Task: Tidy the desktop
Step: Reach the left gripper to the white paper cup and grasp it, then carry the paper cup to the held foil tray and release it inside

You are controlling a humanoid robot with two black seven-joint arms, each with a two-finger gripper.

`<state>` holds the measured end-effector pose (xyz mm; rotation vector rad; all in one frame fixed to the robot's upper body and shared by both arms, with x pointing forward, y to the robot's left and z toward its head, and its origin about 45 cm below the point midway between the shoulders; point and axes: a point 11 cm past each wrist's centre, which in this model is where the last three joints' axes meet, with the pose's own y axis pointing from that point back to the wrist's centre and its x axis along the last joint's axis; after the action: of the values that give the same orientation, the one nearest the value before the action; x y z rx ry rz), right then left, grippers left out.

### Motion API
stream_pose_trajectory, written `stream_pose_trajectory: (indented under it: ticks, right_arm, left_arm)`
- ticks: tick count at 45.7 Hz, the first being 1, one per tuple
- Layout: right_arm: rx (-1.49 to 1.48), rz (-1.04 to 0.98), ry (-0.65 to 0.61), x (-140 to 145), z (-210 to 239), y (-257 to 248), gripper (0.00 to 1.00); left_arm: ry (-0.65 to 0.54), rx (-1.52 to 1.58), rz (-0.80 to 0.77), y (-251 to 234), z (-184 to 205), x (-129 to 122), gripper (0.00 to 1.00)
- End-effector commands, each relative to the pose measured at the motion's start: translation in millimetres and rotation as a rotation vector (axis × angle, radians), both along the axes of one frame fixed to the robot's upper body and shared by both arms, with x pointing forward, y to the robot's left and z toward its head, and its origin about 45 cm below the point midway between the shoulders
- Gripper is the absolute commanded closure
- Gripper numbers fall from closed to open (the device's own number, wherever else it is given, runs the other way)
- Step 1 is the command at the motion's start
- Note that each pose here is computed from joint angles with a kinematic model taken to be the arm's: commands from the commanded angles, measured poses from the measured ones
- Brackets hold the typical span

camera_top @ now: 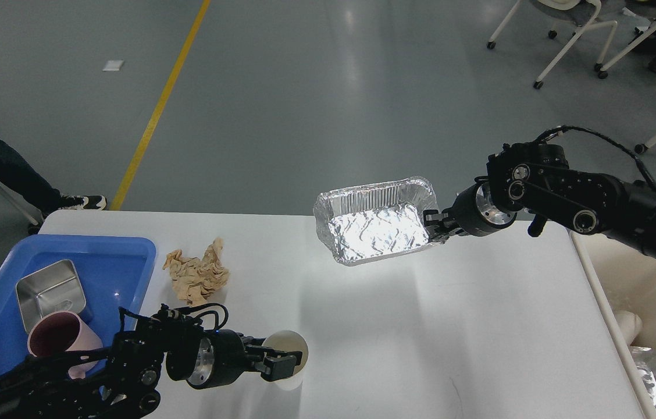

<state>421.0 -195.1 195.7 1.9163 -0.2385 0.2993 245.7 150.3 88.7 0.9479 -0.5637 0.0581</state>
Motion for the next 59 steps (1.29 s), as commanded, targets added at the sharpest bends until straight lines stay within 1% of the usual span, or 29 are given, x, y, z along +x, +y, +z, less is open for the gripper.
stream_pose_trajectory:
  ticks: [1,4,5,13,17,25,32,39,44,47,51,57,59]
  right_arm:
    - [0.0,-0.001,-0.001,0,0,0,1.0]
    - [-0.001,-0.001,-0.002,0,0,0,1.0]
    - [-0.001,-0.003,-0.003,1,0,-1,1.0]
    - [0.001,-0.013,-0.014,2,0,-1,1.0]
    - [0.002,-0.01,-0.013,2,0,0,1.0]
    - [0.005,-0.003,-0.013,2,0,4,1.0]
    - [0.004,-0.003,-0.013,2,0,5,1.0]
    - [0.006,-0.003,-0.013,2,0,5,1.0]
    - [0.005,-0.003,-0.017,3,2,5,1.0]
    - [0.007,-0.003,-0.019,4,3,5,1.0]
    - [0.008,-0.003,-0.017,3,2,5,1.0]
    - [0.008,-0.006,-0.016,3,2,3,1.0]
    - [0.009,-0.005,-0.016,3,2,3,1.0]
  left_arm:
    - [0.004,0.016,-0.006,1,-3,-3,0.82]
    - [0.011,0.027,-0.008,5,-3,-3,0.96]
    - [0.014,0.032,-0.009,7,-4,-3,0.99]
    - [0.014,0.037,-0.006,21,1,-1,1.0]
    - [0.018,0.014,-0.044,25,17,-3,1.0]
    - [-0.005,-0.089,-0.099,20,78,11,1.0]
    - [-0.051,-0.179,-0.123,16,146,38,0.99]
    - [-0.134,-0.247,-0.153,14,214,65,0.99]
    - [-0.216,-0.246,-0.182,9,251,79,0.98]
    - [-0.238,-0.245,-0.188,7,263,84,0.98]
    - [-0.247,-0.233,-0.178,5,266,93,0.98]
    - [-0.235,-0.198,-0.067,15,254,121,0.97]
    - [-0.222,-0.206,-0.045,7,248,131,0.97]
